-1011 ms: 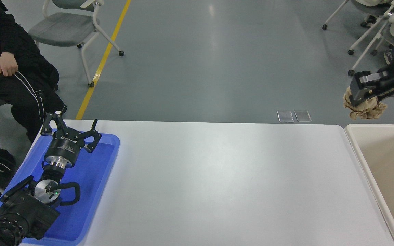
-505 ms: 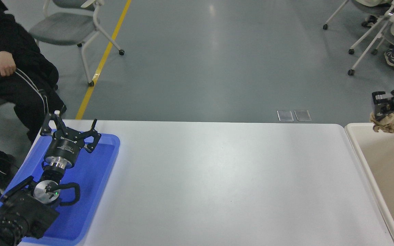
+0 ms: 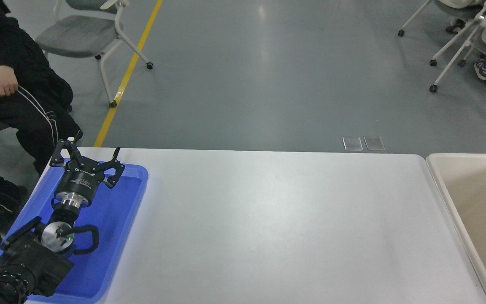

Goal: Pick up paper ball place in dustbin

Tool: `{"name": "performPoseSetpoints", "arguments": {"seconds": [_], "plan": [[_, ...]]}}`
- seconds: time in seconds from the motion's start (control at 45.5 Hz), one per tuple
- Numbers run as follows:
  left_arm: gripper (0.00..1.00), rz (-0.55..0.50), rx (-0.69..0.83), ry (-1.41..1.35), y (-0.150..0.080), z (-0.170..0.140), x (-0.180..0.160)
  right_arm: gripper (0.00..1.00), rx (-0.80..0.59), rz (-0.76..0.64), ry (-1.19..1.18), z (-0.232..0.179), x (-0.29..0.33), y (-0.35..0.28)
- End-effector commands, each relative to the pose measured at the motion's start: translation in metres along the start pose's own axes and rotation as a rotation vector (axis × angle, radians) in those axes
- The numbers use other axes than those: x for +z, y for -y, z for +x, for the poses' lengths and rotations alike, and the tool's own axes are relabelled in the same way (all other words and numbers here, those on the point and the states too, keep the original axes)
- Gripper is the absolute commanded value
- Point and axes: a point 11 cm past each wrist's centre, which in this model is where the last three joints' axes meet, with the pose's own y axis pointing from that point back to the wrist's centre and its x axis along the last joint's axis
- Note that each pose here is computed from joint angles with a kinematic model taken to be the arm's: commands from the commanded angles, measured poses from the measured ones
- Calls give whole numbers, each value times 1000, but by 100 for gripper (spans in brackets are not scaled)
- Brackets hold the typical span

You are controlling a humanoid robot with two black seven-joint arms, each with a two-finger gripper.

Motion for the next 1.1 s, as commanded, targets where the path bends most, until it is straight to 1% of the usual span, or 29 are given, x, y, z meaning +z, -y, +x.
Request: {"name": "performPoseSetpoints", "arguments": {"seconds": [0.0,0.066,0.176,0.198,0.22,0.242,0.286,0.308,0.352,0.615,0.681,0.703,0.725,0.769,0.791,1.077], "plan": [[100,-1,0,0,0,0,0,0,75,-63,94,-58,34,43],[100,-1,0,0,0,0,0,0,96,-57,121,-70,33,50],[100,-1,0,0,0,0,0,0,95,-42,161,-87,28,57],[100,-1,0,0,0,0,0,1,92,-42,173,-92,29,59],[100,-1,0,0,0,0,0,7,96,-44,177,-93,30,60],[100,-1,0,0,0,0,0,21,129,-43,188,-92,29,60],[100,-1,0,0,0,0,0,41,183,-47,197,-88,29,60],[100,-1,0,0,0,0,0,44,198,-52,198,-88,31,60],[100,-1,0,0,0,0,0,44,210,-57,194,-91,33,62],[100,-1,0,0,0,0,0,44,184,-44,184,-103,24,65],[100,-1,0,0,0,0,0,46,183,-43,184,-103,23,65],[100,-1,0,0,0,0,0,51,180,-43,183,-104,23,65],[100,-1,0,0,0,0,0,62,180,-43,183,-104,23,65],[100,-1,0,0,0,0,0,89,182,-45,183,-104,24,66],[100,-1,0,0,0,0,0,99,187,-44,186,-103,24,65],[100,-1,0,0,0,0,0,100,185,-47,184,-103,25,65]]}}
